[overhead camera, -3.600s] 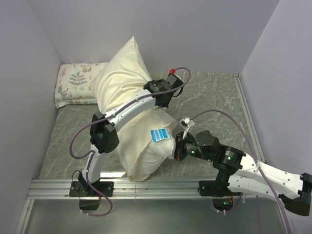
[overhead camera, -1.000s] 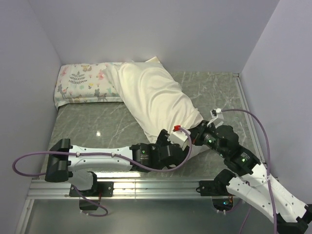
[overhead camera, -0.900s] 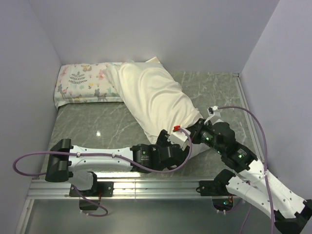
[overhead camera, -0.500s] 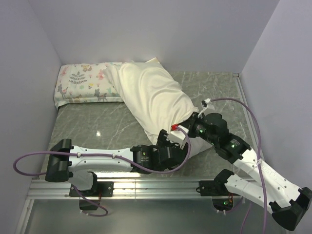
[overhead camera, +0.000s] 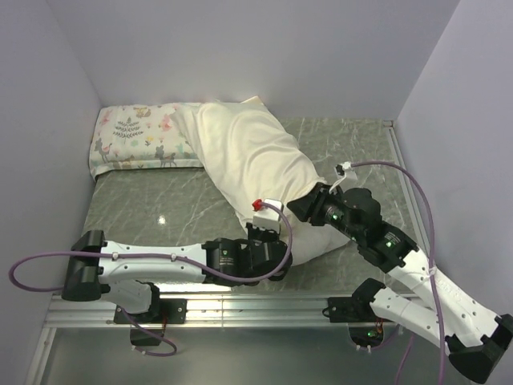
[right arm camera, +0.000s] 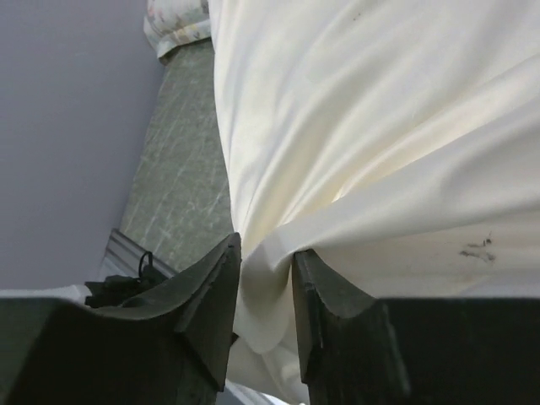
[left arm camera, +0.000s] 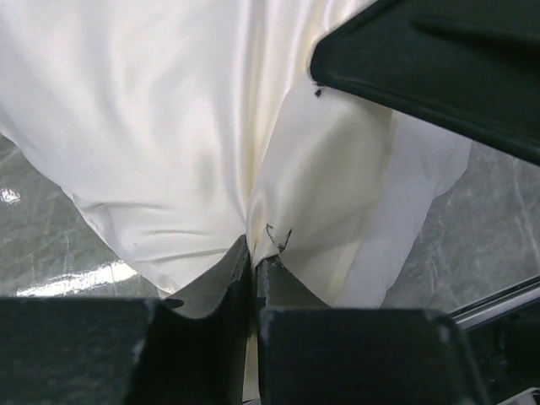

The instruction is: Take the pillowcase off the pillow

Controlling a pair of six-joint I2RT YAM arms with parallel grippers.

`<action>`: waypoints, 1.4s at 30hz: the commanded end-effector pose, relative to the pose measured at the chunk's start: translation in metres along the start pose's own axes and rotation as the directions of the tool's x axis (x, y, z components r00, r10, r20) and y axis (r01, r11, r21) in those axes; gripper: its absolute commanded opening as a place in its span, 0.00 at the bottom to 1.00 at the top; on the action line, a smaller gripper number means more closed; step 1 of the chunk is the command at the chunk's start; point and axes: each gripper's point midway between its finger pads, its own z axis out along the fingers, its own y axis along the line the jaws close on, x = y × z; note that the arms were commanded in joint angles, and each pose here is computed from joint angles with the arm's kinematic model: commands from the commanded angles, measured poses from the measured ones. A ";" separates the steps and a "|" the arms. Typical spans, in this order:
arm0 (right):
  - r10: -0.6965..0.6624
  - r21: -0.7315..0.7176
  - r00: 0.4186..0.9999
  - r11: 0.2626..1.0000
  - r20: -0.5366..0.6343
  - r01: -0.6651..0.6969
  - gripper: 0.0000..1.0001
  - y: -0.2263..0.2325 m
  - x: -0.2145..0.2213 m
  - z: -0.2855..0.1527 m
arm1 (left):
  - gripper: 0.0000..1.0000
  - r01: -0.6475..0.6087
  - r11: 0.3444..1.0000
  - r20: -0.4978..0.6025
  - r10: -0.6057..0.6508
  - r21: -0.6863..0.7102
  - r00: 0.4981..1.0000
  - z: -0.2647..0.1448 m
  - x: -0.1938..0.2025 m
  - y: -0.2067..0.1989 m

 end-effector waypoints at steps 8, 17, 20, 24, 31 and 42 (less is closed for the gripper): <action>-0.098 0.010 0.993 0.995 0.063 0.098 0.77 -0.024 0.007 -0.042 | 0.01 0.181 0.982 0.031 -0.183 0.046 0.983 0.026 -0.037 0.015; -0.104 0.044 0.994 0.993 -0.039 0.106 0.86 -0.068 0.067 -0.026 | 0.00 0.179 0.981 0.003 -0.180 0.070 0.984 0.053 -0.056 -0.003; -0.104 0.076 0.994 0.992 -0.020 0.105 0.90 -0.074 0.066 -0.013 | 0.00 0.177 0.980 -0.009 -0.177 0.092 0.984 0.054 -0.057 -0.011; -0.096 0.144 0.995 0.985 0.003 0.095 0.90 -0.084 0.062 0.003 | 0.01 0.169 0.980 -0.018 -0.168 0.108 0.986 0.054 -0.058 -0.015; -0.127 0.354 0.988 0.931 0.088 0.088 0.00 -0.106 0.025 -0.007 | 0.00 0.157 0.987 0.034 -0.158 0.031 0.987 0.053 -0.083 0.024; -0.134 0.480 0.962 0.877 0.238 0.004 0.00 -0.124 -0.043 -0.049 | 0.01 0.355 0.886 0.189 -0.310 -0.298 0.932 0.071 -0.130 0.193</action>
